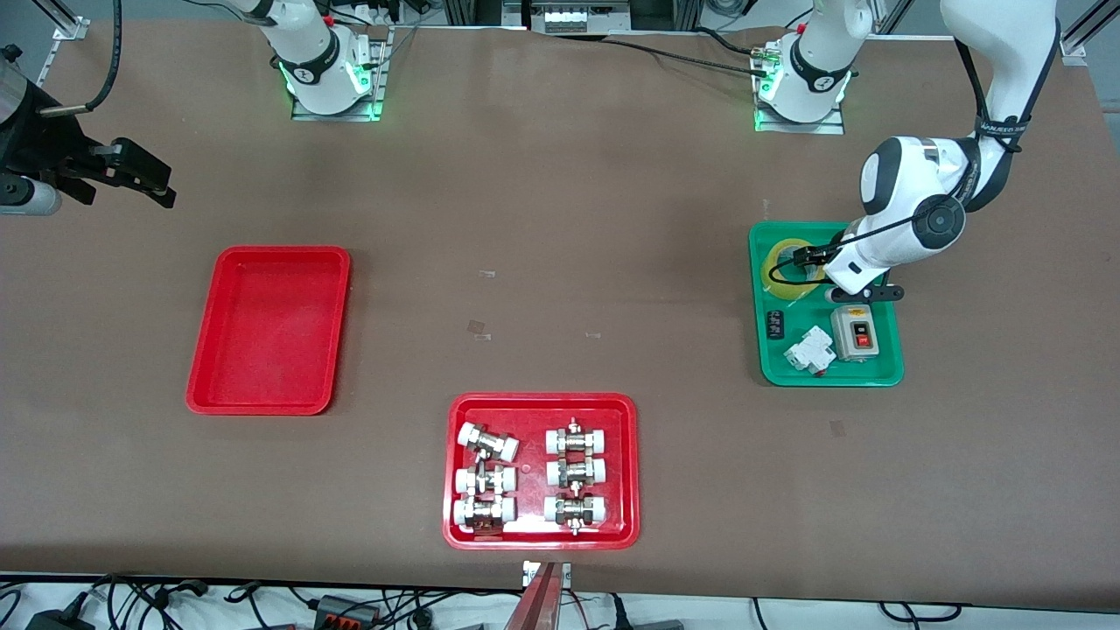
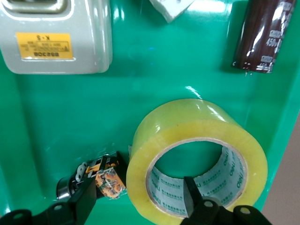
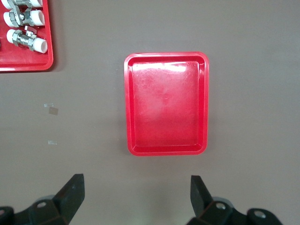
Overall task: Left arm passes tape to right arm into tray
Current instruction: 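Lower the left gripper onto the yellow tape roll and grasp it, then lift the tape with the left gripper while the right gripper reaches over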
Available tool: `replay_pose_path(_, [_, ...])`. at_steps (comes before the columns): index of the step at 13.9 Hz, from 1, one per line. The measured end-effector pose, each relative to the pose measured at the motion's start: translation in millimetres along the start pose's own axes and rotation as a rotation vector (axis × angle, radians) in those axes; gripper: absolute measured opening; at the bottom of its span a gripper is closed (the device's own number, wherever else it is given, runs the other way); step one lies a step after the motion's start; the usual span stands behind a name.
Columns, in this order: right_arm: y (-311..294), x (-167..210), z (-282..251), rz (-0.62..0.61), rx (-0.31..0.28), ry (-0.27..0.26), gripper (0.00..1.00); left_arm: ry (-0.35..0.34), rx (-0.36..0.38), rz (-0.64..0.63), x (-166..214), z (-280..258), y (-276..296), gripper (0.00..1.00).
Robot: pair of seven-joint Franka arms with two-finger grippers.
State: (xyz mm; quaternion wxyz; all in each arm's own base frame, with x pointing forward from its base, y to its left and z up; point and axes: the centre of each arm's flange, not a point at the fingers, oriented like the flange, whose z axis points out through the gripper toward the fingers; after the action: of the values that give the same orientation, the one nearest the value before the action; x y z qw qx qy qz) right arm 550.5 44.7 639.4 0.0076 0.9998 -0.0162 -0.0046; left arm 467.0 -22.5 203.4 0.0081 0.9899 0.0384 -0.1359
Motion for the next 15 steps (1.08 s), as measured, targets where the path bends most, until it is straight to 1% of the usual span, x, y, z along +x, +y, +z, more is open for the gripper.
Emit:
replay_pose_path(1, [0.0, 0.0, 0.1, 0.000, 0.000, 0.000, 1.00, -0.002, 0.000, 0.000, 0.3, 2.0, 0.1, 0.74])
replay_pose_path(3, [0.0, 0.0, 0.1, 0.000, 0.000, 0.000, 1.00, -0.006, -0.001, 0.000, 0.4, 4.7, 0.2, 0.49])
replay_pose_path(5, [0.0, 0.0, 0.1, 0.000, 0.000, -0.001, 1.00, -0.006, -0.001, -0.002, 0.5, 4.6, 0.5, 0.27])
replay_pose_path(6, [0.0, 0.0, 0.1, 0.000, 0.000, -0.001, 1.00, -0.006, -0.001, -0.004, 0.6, 4.5, 0.0, 0.22])
replay_pose_path(9, [-0.1, 0.1, 0.4, 0.000, 0.000, -0.001, 1.00, -0.016, 0.001, -0.018, 1.0, 1.4, 0.6, 0.22])
replay_pose_path(11, [-0.1, 0.2, 0.6, 0.000, 0.000, -0.002, 1.00, -0.049, 0.007, -0.014, 3.3, -14.4, 4.3, 0.22])
replay_pose_path(13, [-0.1, 0.3, 0.9, 0.000, 0.000, -0.002, 1.00, -0.085, 0.017, -0.007, 8.6, -55.2, 11.9, 0.22])
replay_pose_path(15, [-0.1, 0.6, 1.3, -0.001, 0.000, -0.003, 1.00, -0.121, 0.028, 0.000, 14.9, -122.2, 18.9, 0.22])
